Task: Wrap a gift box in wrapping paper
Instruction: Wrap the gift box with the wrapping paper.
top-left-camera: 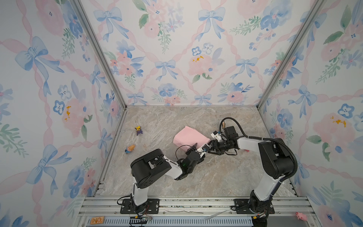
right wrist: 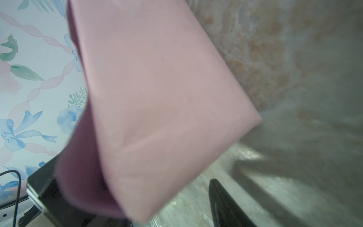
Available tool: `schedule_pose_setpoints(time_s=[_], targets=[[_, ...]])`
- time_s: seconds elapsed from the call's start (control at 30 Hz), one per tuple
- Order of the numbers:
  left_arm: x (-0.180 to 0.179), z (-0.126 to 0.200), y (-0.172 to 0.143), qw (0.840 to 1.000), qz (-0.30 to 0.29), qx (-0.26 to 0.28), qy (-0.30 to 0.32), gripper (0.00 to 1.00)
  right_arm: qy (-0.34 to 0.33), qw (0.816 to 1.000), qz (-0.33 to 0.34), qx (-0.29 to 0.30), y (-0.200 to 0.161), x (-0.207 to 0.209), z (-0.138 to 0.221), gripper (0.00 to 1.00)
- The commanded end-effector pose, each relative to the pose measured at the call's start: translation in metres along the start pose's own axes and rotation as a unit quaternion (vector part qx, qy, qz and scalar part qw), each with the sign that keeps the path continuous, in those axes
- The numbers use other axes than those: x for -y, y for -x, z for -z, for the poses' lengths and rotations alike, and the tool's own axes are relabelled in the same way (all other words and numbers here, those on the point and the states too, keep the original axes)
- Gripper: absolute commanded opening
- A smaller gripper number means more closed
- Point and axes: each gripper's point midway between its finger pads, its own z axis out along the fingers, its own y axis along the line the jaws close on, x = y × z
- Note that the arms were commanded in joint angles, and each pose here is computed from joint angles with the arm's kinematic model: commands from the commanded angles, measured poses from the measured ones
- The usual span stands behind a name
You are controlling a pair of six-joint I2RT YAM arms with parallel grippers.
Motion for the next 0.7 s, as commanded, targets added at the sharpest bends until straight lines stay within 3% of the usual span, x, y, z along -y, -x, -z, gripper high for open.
schedule_pose_setpoints(time_s=[0.0, 0.27, 0.33, 0.5, 0.67], targets=[[0.027, 0.004, -0.08, 0.991, -0.042, -0.114, -0.055, 0.59, -0.012, 1.0, -0.009, 0.003, -0.005, 0.008, 0.004, 0.63], [0.028, 0.004, -0.08, 0.991, -0.042, -0.113, -0.056, 0.59, -0.007, 1.0, -0.004, 0.01, -0.015, 0.003, 0.02, 0.58], [0.027, 0.004, -0.079, 0.991, -0.041, -0.112, -0.056, 0.59, -0.006, 1.0, -0.006, 0.015, -0.018, 0.002, 0.025, 0.5], [0.028, 0.004, -0.078, 0.991, -0.041, -0.11, -0.056, 0.59, 0.002, 1.0, -0.012, 0.022, -0.021, -0.001, 0.018, 0.17], [0.028, 0.004, -0.078, 0.991, -0.042, -0.11, -0.057, 0.58, 0.017, 0.999, -0.005, 0.028, -0.008, -0.012, 0.002, 0.1]])
